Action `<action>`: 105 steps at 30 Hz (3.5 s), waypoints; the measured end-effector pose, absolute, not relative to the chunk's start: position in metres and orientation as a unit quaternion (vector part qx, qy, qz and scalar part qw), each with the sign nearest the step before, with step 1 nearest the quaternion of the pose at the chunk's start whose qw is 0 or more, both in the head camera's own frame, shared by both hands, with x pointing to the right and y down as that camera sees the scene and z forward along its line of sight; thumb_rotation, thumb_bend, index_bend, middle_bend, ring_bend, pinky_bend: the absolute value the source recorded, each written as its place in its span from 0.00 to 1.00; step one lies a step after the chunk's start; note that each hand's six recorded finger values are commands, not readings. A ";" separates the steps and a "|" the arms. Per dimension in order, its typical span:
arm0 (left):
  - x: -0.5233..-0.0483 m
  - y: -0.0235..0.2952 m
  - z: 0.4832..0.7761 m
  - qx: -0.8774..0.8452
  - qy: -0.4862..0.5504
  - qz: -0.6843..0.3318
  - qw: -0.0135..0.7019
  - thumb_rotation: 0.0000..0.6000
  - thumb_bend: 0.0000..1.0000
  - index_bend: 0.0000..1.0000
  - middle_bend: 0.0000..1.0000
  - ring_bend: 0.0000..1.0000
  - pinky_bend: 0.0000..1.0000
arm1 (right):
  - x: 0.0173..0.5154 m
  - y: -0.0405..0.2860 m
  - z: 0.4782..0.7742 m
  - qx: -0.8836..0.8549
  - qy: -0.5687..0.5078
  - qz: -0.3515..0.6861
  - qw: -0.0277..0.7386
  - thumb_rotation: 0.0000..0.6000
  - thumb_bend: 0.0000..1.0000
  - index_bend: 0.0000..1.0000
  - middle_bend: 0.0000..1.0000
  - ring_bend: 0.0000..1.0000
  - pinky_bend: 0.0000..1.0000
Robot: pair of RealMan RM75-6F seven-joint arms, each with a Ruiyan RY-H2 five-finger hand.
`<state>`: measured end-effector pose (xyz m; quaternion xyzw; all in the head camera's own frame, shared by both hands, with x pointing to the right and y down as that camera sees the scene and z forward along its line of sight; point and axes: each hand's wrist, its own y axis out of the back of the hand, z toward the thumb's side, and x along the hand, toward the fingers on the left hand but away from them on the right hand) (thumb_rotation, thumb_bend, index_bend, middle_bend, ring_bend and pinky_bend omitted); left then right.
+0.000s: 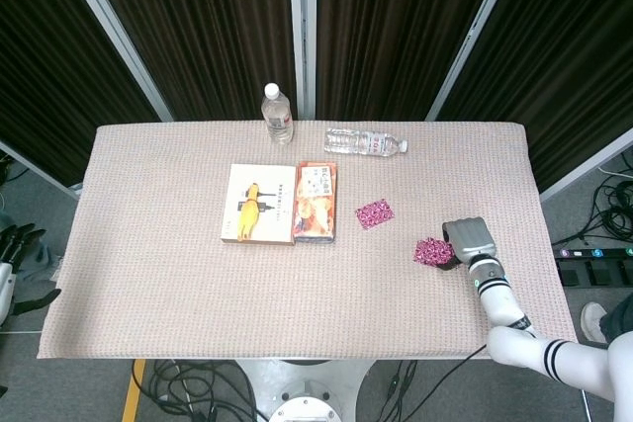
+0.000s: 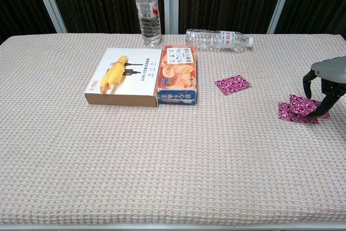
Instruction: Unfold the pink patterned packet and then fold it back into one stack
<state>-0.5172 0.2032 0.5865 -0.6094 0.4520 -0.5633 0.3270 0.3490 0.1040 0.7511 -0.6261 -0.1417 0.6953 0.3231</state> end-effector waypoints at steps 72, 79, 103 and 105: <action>-0.515 0.204 0.583 -0.611 0.447 -0.563 0.330 1.00 0.00 0.21 0.22 0.09 0.27 | 0.278 0.043 0.753 -0.610 -0.110 0.643 0.450 0.73 0.00 0.39 0.96 0.99 0.93; -0.519 0.204 0.585 -0.610 0.445 -0.569 0.326 1.00 0.00 0.21 0.22 0.09 0.27 | 0.240 0.021 0.770 -0.604 -0.070 0.613 0.504 0.77 0.00 0.35 0.96 0.99 0.93; -0.532 0.199 0.591 -0.606 0.446 -0.577 0.316 1.00 0.00 0.21 0.22 0.09 0.27 | 0.180 0.006 0.808 -0.630 -0.002 0.591 0.504 0.78 0.00 0.33 0.96 0.98 0.93; -0.532 0.199 0.591 -0.606 0.447 -0.577 0.315 1.00 0.00 0.21 0.22 0.09 0.27 | 0.179 0.005 0.807 -0.629 0.003 0.589 0.507 0.79 0.00 0.34 0.96 0.99 0.93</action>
